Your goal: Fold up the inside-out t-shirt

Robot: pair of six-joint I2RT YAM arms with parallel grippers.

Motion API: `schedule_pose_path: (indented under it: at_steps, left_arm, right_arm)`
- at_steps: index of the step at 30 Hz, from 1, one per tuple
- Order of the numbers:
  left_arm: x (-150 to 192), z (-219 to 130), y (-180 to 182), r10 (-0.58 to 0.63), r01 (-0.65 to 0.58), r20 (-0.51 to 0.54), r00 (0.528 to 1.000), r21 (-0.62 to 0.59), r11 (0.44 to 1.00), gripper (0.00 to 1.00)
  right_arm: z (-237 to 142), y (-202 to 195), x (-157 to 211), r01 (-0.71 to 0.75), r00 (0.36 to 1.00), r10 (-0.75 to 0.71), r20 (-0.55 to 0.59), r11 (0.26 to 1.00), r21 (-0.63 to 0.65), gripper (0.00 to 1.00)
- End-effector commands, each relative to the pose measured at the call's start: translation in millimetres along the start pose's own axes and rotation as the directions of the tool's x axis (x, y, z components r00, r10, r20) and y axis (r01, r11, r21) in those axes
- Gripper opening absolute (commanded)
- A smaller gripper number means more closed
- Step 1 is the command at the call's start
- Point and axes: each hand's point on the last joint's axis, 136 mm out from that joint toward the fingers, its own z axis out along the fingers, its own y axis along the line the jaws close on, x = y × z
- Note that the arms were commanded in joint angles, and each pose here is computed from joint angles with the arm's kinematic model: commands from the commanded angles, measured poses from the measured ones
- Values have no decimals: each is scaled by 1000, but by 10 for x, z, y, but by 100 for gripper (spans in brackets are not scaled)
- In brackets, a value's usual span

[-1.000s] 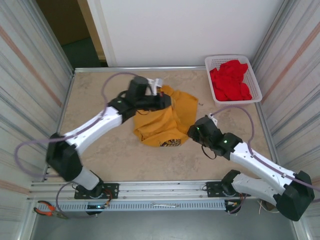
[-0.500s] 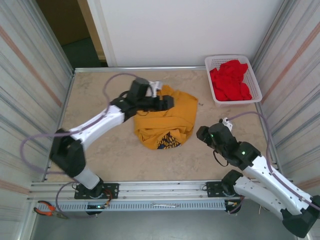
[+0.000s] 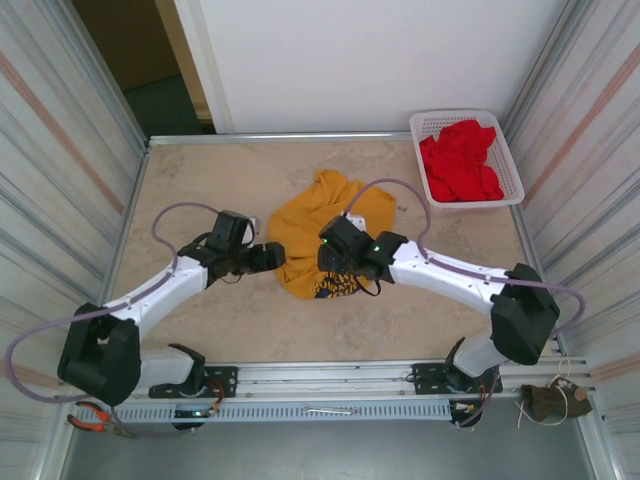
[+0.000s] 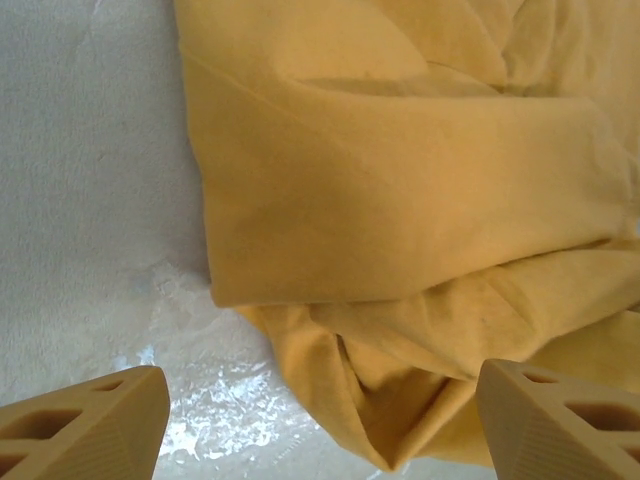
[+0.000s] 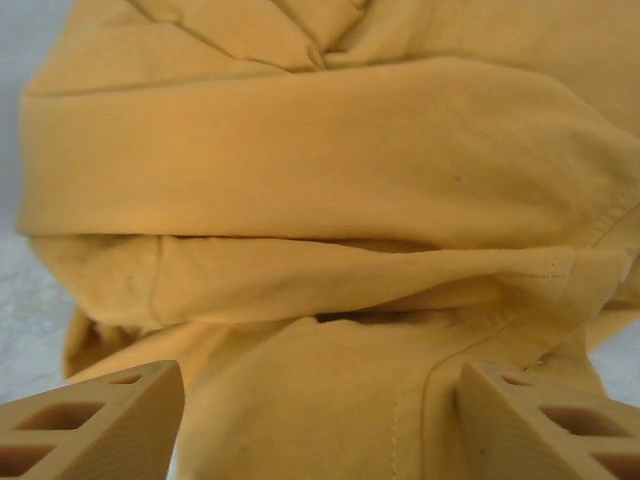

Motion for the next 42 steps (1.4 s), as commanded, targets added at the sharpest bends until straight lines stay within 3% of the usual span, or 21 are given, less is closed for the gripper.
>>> schedule_pose_path:
  at_steps: [1, 3, 4, 6, 7, 10, 12, 16, 17, 18, 19, 21, 27, 30, 36, 42]
  left_arm:
    - [-160, 113, 23, 55, -55, 16, 998, -39, 998, 81]
    - [-198, 218, 49, 57, -57, 8, 998, -53, 997, 80]
    - [-225, 275, 48, 59, -58, 5, 998, -55, 997, 79]
    - [-296, 376, 55, 61, -61, 4, 998, -66, 996, 73]
    - [-337, 429, 51, 61, -61, 3, 998, -69, 996, 64]
    - [-426, 531, -19, 68, -68, -5, 998, -49, 996, 20]
    - [-478, 518, -92, 75, -75, -6, 997, -26, 997, 0]
    - [-524, 283, -285, 87, -88, 23, 996, 48, 995, 0]
    - [-519, 193, -349, 78, -80, 31, 996, 78, 994, 0]
    - [-516, 87, -431, 69, -73, 42, 997, 117, 990, 0]
    - [-502, -36, -524, 60, -69, 54, 997, 163, 984, 0]
    - [-481, -256, -676, 36, -54, 76, 996, 241, 969, 0]
    - [-379, -663, -967, 5, -41, 99, 995, 364, 931, 0]
    - [-318, -731, -1089, 9, -43, 89, 996, 392, 919, 0]
    - [-290, -850, -1250, 12, -51, 97, 995, 413, 909, 0]
    - [-286, -982, -1327, 7, -53, 105, 994, 443, 895, 0]
  right_arm:
    - [81, -272, 132, -12, 1000, 12, 5, 994, 105, 56]
    - [103, -407, 211, -30, 1000, 30, 5, 990, 137, 39]
    - [103, -471, 252, -37, 999, 36, 5, 988, 150, 25]
    - [94, -593, 316, -49, 999, 49, 6, 983, 177, 8]
    - [87, -654, 349, -55, 998, 55, 7, 980, 189, 1]
    - [58, -832, 434, -69, 998, 69, 7, 971, 229, 0]
    - [31, -973, 469, -77, 997, 77, 12, 961, 267, 0]
    - [2, -1363, 501, -111, 993, 116, 6, 932, 344, 1]
    - [-8, -1425, 483, -122, 992, 129, 1, 931, 345, 18]
    - [-25, -1461, 459, -133, 989, 145, -12, 935, 330, 44]
    - [-79, -1426, 397, -139, 989, 149, -12, 946, 294, 64]
    - [-267, -1272, 213, -134, 991, 133, 21, 968, 210, 74]
    - [-909, -288, -332, -61, 987, 92, 129, 972, -227, 75]
    - [-1026, 194, -408, 68, 985, -9, 172, 940, -336, 81]
    - [-756, 799, -217, 296, 950, -240, 199, 892, -342, 79]
    - [-431, 793, -150, 299, 950, -258, 175, 912, -281, 63]
